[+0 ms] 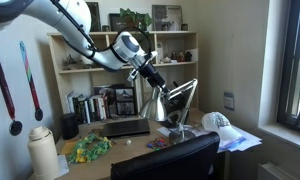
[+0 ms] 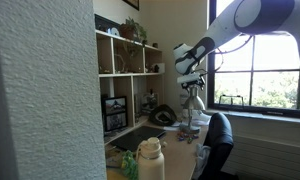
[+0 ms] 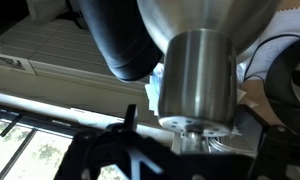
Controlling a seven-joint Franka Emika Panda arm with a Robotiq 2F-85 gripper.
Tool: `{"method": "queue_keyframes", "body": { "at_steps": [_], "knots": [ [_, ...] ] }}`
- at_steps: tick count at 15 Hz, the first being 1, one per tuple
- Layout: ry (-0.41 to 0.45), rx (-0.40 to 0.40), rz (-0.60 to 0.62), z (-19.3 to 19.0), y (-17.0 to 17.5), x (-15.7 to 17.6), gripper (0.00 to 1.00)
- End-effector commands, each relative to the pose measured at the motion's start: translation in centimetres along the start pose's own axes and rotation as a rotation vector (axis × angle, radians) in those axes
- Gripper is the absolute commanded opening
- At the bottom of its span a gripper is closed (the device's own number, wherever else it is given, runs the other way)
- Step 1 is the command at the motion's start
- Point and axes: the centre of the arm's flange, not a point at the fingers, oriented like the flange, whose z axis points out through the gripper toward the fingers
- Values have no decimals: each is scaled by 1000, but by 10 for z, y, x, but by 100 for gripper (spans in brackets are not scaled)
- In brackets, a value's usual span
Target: Tilt the lamp forward
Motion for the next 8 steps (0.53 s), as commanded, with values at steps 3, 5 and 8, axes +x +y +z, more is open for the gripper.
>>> {"method": "queue_keyframes", "body": {
  "at_steps": [3,5,8],
  "knots": [
    [63,82,-12,-70,17,21,100],
    [100,136,-15,-101,26,27,100],
    [156,232,-2,-150,42,31,100]
  ]
}}
